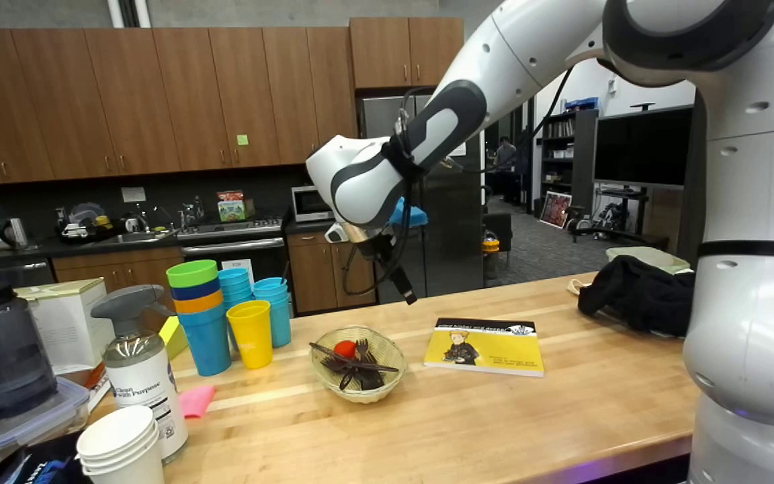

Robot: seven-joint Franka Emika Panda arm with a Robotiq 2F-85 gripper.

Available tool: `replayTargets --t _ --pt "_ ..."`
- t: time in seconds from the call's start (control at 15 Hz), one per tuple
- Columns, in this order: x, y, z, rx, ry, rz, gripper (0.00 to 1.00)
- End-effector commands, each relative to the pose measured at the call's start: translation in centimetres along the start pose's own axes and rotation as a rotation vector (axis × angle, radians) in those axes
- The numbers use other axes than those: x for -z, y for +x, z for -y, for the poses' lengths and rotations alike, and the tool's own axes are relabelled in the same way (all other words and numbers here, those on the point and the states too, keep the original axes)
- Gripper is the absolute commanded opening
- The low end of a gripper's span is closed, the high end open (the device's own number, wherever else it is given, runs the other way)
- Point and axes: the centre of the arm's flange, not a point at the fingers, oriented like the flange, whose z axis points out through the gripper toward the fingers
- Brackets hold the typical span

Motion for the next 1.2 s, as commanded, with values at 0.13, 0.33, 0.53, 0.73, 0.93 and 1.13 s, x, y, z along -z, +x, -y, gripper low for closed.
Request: replayTargets --t 0.13,0.33,0.53,0.73,0.93,1.13 --pt "-0.19 -0.03 -0.13 0.026 -0.007 0.009 1.0" --pt "-0.17 0.0 -0.1 0.028 -0.008 0.01 1.0" --pt "-0.16 0.0 -0.1 0.028 -0.008 0.01 1.0" --pt "-0.16 0.0 -0.1 0.029 -0.008 0.01 1.0" --pt "-0.16 0.01 -0.1 0.029 -0.008 0.01 1.0" --pt "-0.16 0.0 -0.1 0.029 -0.008 0.01 1.0"
